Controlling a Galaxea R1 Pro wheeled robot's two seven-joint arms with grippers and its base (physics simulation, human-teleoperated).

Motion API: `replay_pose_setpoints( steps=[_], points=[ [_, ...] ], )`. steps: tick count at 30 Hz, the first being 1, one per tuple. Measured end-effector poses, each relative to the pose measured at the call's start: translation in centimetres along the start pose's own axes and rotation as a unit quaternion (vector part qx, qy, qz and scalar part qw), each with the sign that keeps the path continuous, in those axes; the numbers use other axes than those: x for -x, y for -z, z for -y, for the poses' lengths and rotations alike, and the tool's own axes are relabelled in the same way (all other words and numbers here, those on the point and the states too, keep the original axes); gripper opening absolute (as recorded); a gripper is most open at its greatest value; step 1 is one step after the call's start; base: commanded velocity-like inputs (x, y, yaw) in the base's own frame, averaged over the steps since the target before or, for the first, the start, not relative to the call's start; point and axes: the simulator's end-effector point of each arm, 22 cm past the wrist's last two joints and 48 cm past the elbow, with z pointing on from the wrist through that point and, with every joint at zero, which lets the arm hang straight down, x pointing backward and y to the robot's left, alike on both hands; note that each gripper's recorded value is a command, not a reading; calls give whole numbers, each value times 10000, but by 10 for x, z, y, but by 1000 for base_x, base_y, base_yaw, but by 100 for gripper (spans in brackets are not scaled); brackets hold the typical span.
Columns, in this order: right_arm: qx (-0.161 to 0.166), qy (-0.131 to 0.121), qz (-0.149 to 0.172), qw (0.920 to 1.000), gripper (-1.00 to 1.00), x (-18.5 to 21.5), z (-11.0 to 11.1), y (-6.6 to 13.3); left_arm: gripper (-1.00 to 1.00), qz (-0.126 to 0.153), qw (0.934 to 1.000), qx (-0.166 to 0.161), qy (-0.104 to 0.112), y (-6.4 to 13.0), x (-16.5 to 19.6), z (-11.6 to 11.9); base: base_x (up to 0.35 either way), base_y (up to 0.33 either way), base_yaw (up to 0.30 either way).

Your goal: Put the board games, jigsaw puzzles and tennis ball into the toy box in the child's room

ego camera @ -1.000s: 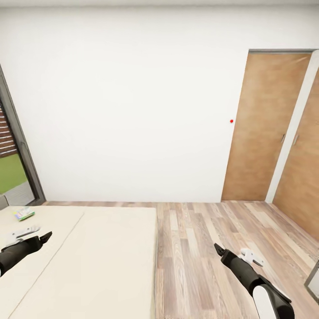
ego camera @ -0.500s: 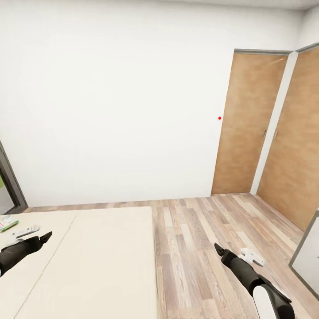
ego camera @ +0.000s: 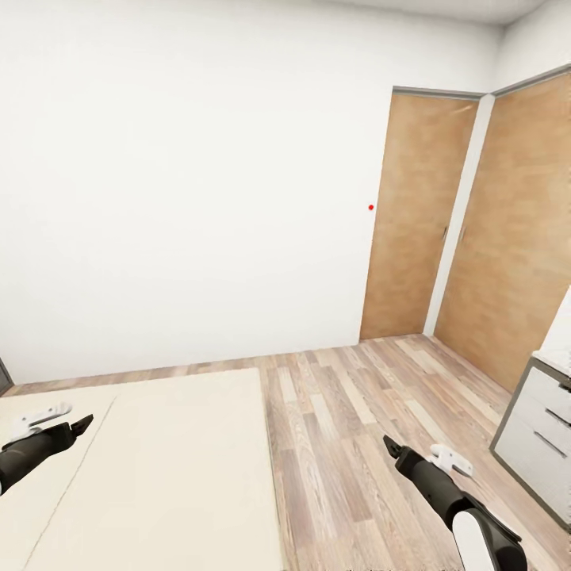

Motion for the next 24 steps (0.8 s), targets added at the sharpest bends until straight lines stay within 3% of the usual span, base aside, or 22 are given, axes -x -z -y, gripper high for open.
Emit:
replay_pose_setpoints(
  steps=[24],
  points=[
    [-2,-1,-5,10000,100,0,0,0,100,-5,10000,4,3,0,0,0,-21,2,-8]
  ],
)
